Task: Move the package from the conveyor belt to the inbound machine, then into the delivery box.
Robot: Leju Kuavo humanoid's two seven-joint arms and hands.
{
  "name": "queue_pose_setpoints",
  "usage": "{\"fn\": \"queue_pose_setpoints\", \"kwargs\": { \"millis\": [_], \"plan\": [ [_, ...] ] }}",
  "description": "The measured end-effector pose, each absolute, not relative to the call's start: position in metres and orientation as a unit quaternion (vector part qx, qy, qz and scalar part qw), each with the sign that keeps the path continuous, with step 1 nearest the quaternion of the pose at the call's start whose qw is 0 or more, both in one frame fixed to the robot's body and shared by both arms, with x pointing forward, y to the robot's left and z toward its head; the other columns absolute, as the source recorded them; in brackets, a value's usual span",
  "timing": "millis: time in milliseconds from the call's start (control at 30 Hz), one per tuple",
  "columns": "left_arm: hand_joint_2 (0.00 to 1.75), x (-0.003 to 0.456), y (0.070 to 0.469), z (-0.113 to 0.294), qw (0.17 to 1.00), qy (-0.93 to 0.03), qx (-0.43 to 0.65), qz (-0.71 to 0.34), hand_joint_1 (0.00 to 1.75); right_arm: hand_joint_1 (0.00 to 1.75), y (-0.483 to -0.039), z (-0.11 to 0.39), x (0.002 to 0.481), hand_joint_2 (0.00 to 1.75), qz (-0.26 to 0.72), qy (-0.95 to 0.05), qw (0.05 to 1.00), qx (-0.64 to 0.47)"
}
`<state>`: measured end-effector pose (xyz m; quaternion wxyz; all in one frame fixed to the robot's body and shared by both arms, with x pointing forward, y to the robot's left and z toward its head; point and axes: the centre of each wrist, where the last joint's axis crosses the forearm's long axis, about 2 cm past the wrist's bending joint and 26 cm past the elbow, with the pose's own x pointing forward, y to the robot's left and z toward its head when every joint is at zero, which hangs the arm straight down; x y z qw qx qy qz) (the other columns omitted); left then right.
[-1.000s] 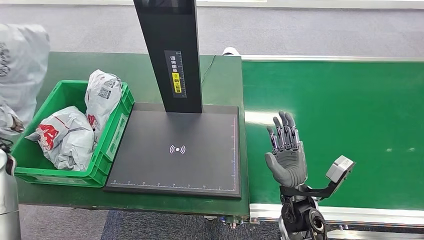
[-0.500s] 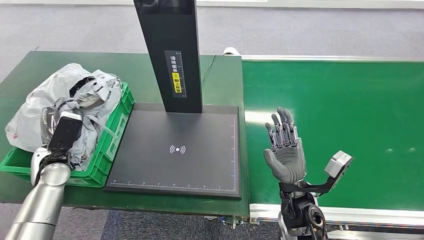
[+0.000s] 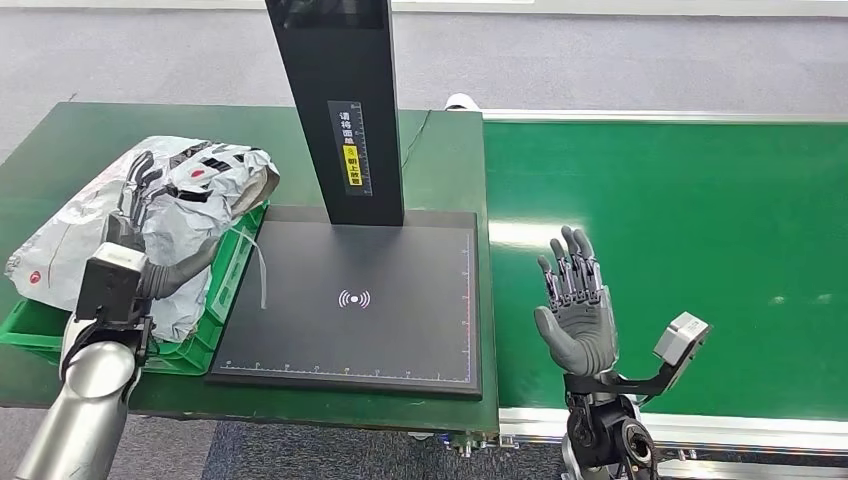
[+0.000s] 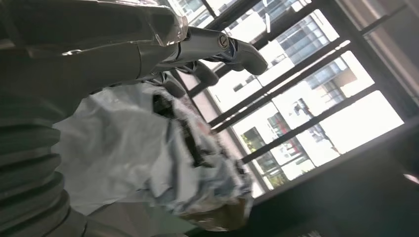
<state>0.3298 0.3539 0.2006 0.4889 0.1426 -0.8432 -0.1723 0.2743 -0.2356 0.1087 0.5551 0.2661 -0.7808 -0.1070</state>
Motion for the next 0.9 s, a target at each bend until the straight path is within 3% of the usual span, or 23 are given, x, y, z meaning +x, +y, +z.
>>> {"fn": "queue_pose_setpoints", "kwargs": {
  "millis": [433,600,767,900],
  "plan": [
    [1.75,0.243,0.314,0.181,0.434,-0.879,0.072,-0.182,0.0,0.0,-0.24,0.102,0.267,1.75,-0.111,-0.778,0.562,0.259],
    [1.75,0.231,0.307,0.175,0.434,-0.883,0.054,-0.173,0.0,0.0,-0.24,0.101,0.266,1.75,-0.109,-0.778,0.563,0.257],
    [1.75,0.179,0.243,0.143,0.484,-0.857,-0.148,-0.098,0.0,0.0,-0.23,0.102,0.263,1.75,-0.039,-0.789,0.582,0.194],
    [1.75,0.165,0.216,0.135,0.499,-0.841,-0.198,-0.069,0.0,0.0,-0.219,0.099,0.258,1.75,-0.008,-0.789,0.589,0.175]
  ]
}}
